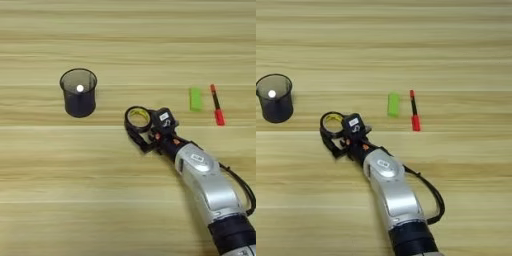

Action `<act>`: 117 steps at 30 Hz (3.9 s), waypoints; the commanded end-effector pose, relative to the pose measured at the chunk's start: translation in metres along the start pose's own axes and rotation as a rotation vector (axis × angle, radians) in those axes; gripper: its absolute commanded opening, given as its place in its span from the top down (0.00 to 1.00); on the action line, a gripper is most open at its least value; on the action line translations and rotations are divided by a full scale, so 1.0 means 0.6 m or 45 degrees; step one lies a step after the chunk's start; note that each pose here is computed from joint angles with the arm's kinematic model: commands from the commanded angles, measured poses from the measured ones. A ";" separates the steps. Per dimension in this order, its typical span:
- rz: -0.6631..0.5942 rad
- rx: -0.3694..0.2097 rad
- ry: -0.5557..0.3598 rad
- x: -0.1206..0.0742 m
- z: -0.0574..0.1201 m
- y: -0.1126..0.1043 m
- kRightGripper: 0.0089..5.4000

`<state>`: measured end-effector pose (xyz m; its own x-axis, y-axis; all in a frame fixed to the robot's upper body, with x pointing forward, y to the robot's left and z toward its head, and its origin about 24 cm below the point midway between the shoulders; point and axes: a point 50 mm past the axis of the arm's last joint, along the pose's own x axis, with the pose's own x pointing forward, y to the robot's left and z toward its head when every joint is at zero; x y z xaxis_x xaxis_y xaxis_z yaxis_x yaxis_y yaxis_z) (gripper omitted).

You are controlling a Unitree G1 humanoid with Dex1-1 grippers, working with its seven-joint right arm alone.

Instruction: Move the objects on the table

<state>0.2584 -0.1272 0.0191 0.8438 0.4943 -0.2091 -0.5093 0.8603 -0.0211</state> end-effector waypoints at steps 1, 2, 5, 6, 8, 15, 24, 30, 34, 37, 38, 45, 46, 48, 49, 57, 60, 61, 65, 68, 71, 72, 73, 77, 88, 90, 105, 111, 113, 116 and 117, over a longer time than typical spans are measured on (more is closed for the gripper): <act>-0.040 -0.058 -0.076 -0.013 0.034 -0.011 0.26; -0.045 -0.055 -0.065 -0.018 0.031 -0.011 0.26; -0.055 -0.048 -0.038 -0.029 0.027 -0.011 0.26; -0.059 -0.049 -0.025 -0.034 0.025 -0.012 0.26; -0.061 -0.050 -0.004 -0.040 0.021 -0.011 0.26; -0.064 -0.030 0.012 -0.044 0.018 -0.008 0.26; -0.081 -0.023 0.009 -0.039 0.018 -0.010 0.14; -0.090 -0.024 -0.036 -0.037 0.030 -0.012 0.02; -0.104 -0.038 -0.095 -0.038 0.046 -0.016 0.01; -0.114 -0.052 -0.134 -0.040 0.058 -0.020 0.01; -0.119 -0.058 -0.149 -0.041 0.063 -0.022 0.01; -0.174 -0.095 -0.233 -0.048 0.092 -0.038 0.01; -0.184 -0.099 -0.244 -0.049 0.096 -0.040 0.01; -0.206 -0.108 -0.265 -0.052 0.104 -0.047 0.01; -0.220 -0.116 -0.276 -0.053 0.108 -0.052 0.01; -0.398 -0.149 -0.312 -0.063 0.129 -0.102 0.01; -0.522 -0.142 -0.289 -0.065 0.129 -0.137 0.01; -0.558 -0.139 -0.284 -0.066 0.130 -0.147 0.01; -0.721 -0.117 -0.265 -0.069 0.131 -0.203 0.01; -0.834 -0.106 -0.223 -0.073 0.127 -0.247 0.01; -0.899 -0.108 -0.187 -0.076 0.122 -0.276 0.01; -0.914 -0.106 -0.175 -0.076 0.119 -0.284 0.01; -0.927 -0.105 -0.165 -0.076 0.117 -0.291 0.01; -0.972 -0.102 -0.115 -0.076 0.103 -0.314 0.01; -1.007 -0.139 -0.017 -0.071 0.071 -0.337 0.01; -1.013 -0.141 -0.001 -0.071 0.067 -0.339 0.01; -1.005 -0.155 0.039 -0.066 0.054 -0.338 0.01; -0.969 -0.158 0.038 -0.058 0.052 -0.331 0.01; -0.959 -0.160 0.037 -0.055 0.052 -0.328 0.01; -0.943 -0.165 0.043 -0.050 0.050 -0.324 0.01; -0.937 -0.167 0.046 -0.048 0.049 -0.322 0.01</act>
<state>0.3148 -0.3050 0.0195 0.9392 -0.2245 -0.2598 0.1553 0.9526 -0.2617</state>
